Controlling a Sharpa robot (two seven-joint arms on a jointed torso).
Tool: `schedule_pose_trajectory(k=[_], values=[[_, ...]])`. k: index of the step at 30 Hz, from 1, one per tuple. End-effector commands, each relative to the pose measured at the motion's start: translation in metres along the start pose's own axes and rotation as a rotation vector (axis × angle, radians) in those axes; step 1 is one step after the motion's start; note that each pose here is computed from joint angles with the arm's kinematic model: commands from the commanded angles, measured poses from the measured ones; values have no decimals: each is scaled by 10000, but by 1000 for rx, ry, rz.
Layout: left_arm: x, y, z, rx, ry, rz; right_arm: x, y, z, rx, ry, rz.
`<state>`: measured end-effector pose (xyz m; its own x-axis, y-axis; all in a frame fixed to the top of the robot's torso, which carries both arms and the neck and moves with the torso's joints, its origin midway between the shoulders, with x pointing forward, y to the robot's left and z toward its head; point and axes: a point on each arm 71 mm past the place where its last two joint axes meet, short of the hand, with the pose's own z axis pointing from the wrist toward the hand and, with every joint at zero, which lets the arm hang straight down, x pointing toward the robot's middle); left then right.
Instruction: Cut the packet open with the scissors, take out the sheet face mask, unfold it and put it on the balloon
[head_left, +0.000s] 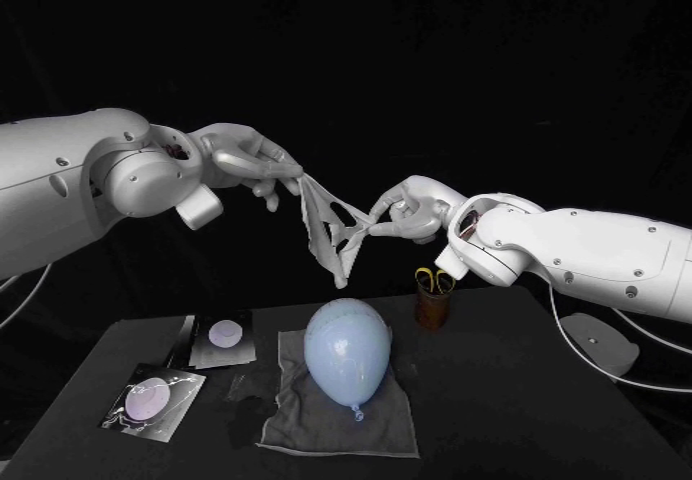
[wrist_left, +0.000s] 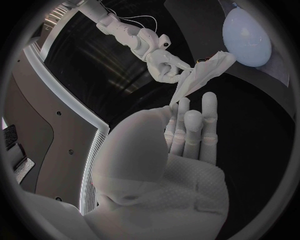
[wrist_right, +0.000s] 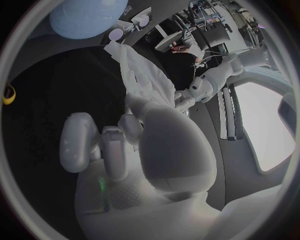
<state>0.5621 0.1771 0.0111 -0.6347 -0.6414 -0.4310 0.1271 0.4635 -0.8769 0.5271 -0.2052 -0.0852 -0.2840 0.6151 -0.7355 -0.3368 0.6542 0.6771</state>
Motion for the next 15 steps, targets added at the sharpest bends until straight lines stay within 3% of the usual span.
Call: schedule_pose_trajectory(k=[1, 15], values=[[-12, -7, -1, 18, -6, 4, -51, 47, 17, -13, -20, -133], [-47, 21, -2, 18, -26, 10, -150, 184, 82, 0, -42, -257]])
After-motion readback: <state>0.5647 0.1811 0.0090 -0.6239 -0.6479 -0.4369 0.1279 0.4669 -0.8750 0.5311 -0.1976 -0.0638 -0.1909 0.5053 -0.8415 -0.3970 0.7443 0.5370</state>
